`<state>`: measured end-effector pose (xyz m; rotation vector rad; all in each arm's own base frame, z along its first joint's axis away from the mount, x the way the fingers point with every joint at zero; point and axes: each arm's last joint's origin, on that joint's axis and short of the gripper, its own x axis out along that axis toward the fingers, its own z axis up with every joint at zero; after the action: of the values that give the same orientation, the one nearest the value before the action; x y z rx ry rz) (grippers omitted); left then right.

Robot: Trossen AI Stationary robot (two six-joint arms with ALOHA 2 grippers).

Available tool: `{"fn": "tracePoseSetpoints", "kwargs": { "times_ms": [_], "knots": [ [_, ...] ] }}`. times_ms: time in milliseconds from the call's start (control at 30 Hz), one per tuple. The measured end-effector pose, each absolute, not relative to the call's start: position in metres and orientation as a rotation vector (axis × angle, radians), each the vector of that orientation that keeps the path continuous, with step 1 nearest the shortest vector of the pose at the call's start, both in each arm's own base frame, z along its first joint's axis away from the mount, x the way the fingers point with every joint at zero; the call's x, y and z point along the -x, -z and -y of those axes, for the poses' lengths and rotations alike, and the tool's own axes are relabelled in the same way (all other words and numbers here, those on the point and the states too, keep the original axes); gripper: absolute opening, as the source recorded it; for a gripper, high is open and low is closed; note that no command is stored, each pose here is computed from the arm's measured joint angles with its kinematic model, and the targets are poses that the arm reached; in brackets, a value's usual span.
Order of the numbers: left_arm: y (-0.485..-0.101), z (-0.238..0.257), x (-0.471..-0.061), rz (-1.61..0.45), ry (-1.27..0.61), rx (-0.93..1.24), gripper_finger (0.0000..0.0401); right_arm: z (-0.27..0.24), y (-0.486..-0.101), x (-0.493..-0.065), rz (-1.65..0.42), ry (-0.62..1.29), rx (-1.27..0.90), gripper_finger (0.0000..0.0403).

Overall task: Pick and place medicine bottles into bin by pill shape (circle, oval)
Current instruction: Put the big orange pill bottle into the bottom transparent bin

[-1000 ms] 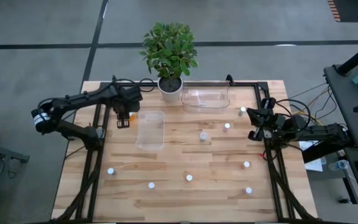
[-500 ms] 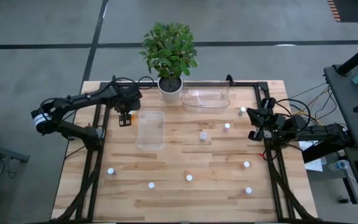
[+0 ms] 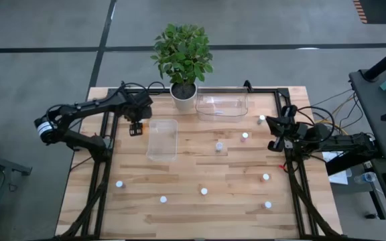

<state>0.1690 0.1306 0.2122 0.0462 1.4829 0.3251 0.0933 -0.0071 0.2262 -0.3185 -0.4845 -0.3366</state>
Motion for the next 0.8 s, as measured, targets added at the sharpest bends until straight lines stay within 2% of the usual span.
{"fn": "tracePoseSetpoints", "kwargs": {
  "times_ms": [300,800],
  "knots": [
    [-0.203,-0.133,-0.173,-1.532,-0.332,0.024,0.0224,0.007,-0.226,-0.094,0.476,0.338,0.330,0.0018],
    [-0.188,-0.138,-0.177,-1.596,-0.282,0.022,0.0220,0.007,-0.225,-0.094,0.465,0.338,0.336,0.0018]
  ]
}}
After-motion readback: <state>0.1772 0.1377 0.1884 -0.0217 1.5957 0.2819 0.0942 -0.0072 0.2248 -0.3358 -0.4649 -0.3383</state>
